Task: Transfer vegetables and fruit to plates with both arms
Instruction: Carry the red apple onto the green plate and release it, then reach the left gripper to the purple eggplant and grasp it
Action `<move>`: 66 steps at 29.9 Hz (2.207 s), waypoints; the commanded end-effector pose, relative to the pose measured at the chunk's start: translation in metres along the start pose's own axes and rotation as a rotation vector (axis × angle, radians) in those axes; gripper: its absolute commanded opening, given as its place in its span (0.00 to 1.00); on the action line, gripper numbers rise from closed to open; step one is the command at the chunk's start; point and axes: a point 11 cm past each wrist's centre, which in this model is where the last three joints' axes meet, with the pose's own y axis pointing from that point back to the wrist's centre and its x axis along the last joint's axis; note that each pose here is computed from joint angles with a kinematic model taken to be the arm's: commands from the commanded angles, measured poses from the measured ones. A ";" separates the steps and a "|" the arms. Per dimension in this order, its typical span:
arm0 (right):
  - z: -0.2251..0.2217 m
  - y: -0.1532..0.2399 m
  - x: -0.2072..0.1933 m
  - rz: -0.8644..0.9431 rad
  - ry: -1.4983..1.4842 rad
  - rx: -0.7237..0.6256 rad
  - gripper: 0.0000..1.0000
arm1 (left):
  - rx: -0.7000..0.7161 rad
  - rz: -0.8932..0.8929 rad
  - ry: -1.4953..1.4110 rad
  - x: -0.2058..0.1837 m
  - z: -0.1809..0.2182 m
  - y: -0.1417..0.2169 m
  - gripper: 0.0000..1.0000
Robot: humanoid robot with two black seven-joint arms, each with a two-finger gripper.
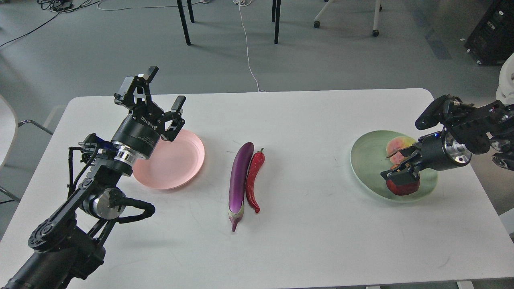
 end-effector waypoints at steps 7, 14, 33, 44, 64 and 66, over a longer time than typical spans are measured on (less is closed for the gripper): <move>0.001 0.032 0.086 0.780 -1.039 0.406 0.97 | 0.032 -0.113 -0.184 -0.018 0.005 -0.002 0.98; 0.001 0.011 0.058 0.945 -1.480 0.598 0.97 | 0.130 -0.352 -0.523 -0.056 -0.008 0.000 0.98; 0.014 0.009 0.016 0.995 -1.771 0.732 0.98 | 0.469 -1.182 -1.771 -0.117 -0.071 -0.077 0.98; 0.017 0.016 0.003 0.985 -1.788 0.768 0.98 | 0.731 -1.138 -1.739 -0.088 -0.100 -0.077 0.98; 0.014 0.012 -0.002 0.974 -1.798 0.758 0.98 | 0.854 -1.055 -1.608 -0.059 -0.119 -0.054 0.69; 0.015 0.012 -0.003 0.974 -1.798 0.757 0.98 | 0.855 -1.053 -1.607 -0.059 -0.119 -0.054 0.58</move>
